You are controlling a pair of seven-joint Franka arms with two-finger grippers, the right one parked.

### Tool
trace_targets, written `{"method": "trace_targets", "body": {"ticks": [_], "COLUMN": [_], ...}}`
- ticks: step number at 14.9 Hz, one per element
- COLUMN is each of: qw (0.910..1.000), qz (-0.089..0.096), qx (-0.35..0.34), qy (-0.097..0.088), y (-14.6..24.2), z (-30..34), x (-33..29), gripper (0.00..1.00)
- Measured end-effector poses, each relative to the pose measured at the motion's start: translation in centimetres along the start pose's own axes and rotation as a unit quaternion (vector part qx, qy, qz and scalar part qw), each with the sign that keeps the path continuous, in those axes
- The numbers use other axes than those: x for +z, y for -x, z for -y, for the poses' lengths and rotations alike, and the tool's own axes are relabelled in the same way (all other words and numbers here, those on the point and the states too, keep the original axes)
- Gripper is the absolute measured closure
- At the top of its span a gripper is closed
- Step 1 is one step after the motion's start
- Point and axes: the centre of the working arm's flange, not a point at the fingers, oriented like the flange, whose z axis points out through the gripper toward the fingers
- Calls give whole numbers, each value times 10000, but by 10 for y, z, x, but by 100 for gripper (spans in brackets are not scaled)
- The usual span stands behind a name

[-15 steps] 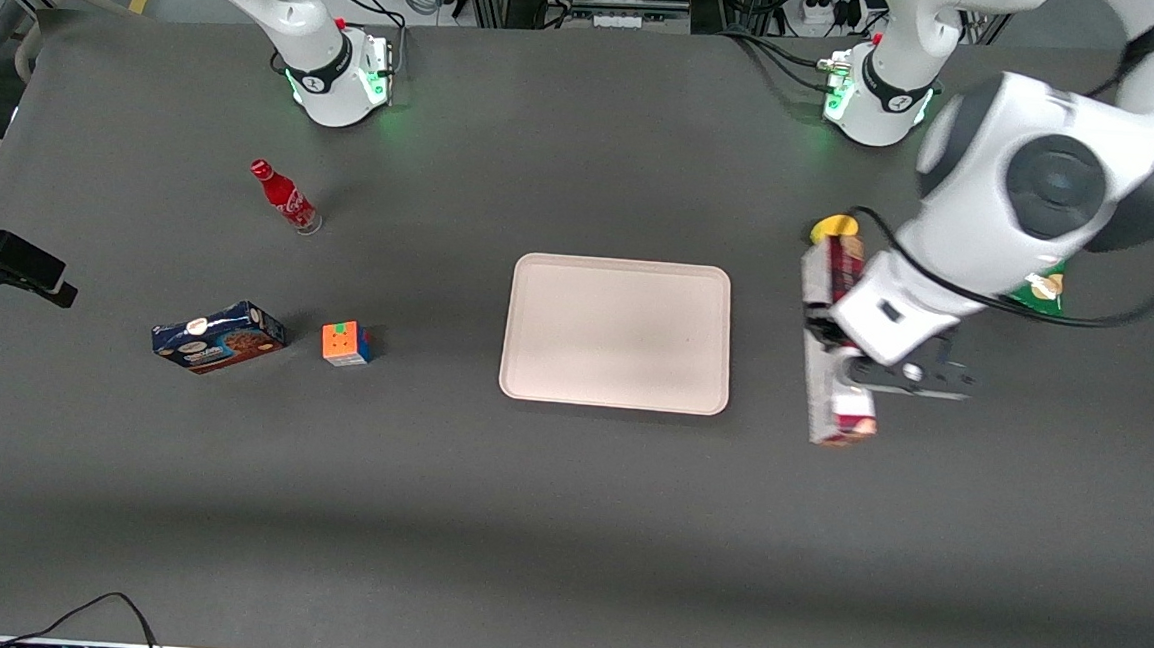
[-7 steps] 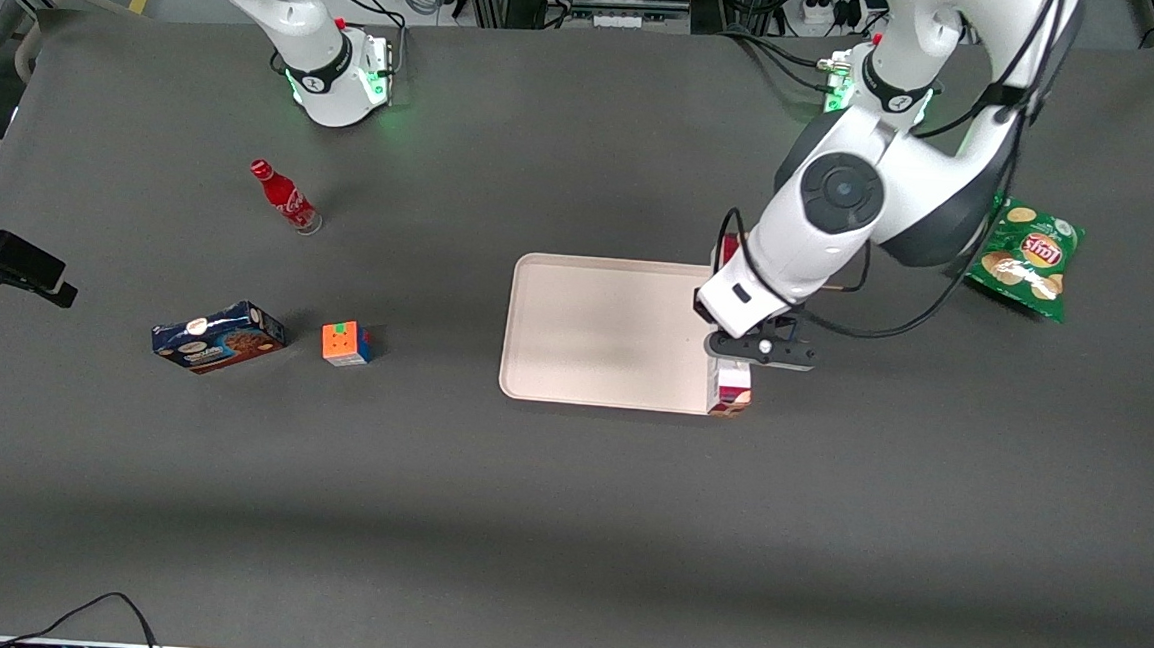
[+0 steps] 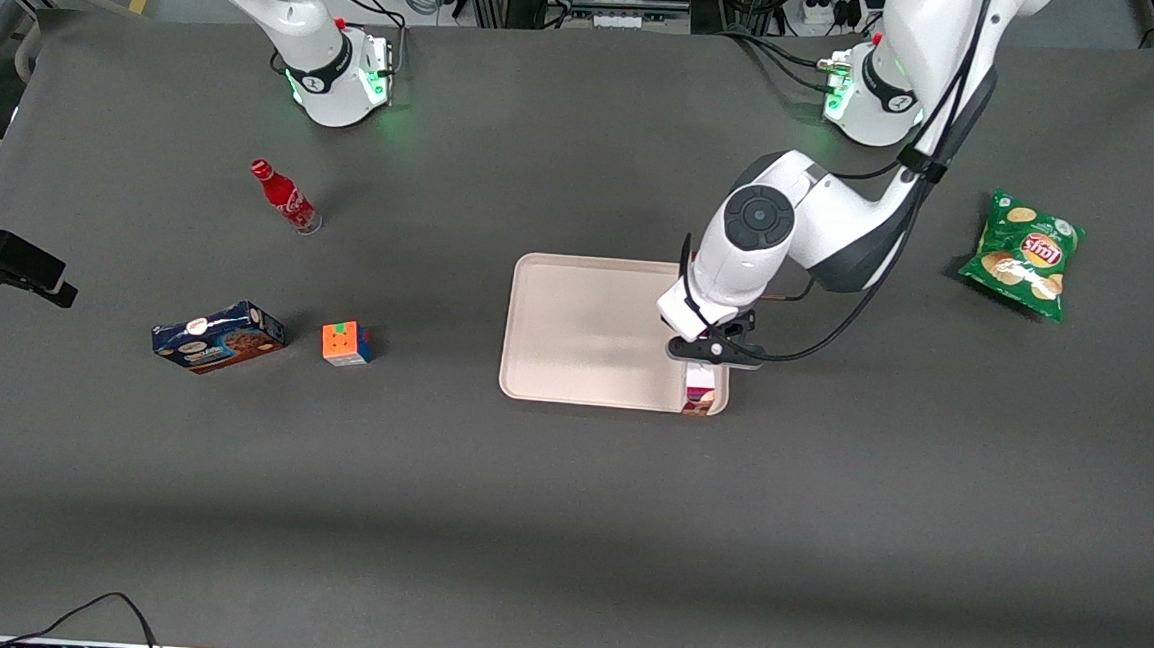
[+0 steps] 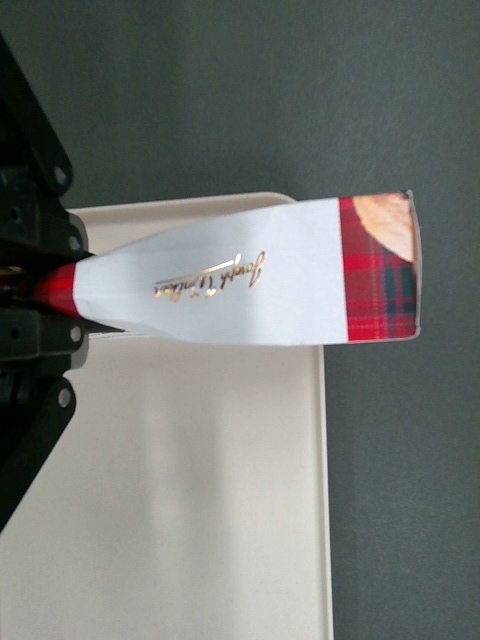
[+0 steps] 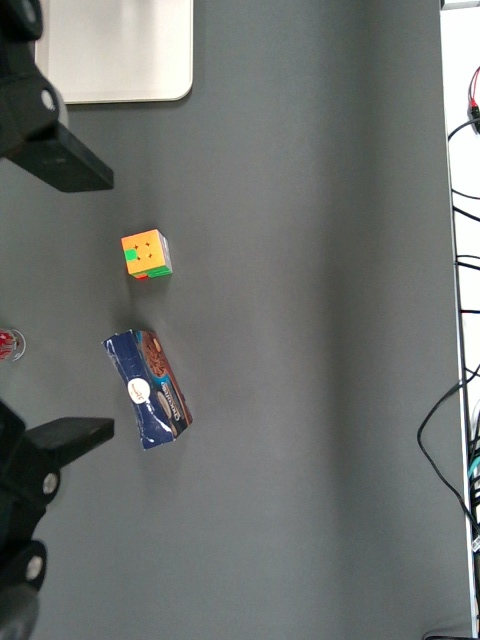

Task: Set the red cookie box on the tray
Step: 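Lower the cookie box onto the tray's edge and open the gripper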

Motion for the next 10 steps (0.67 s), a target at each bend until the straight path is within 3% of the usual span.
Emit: {"method": "trace_targets", "body": {"ticks": [5,10], "qw": [9999,9999], "qz": [-54,57], "qx": [77,82], "qy": [81,23], "y": [10,21], "z": [6,12], "x": [41,56], "gripper": [84,84]}}
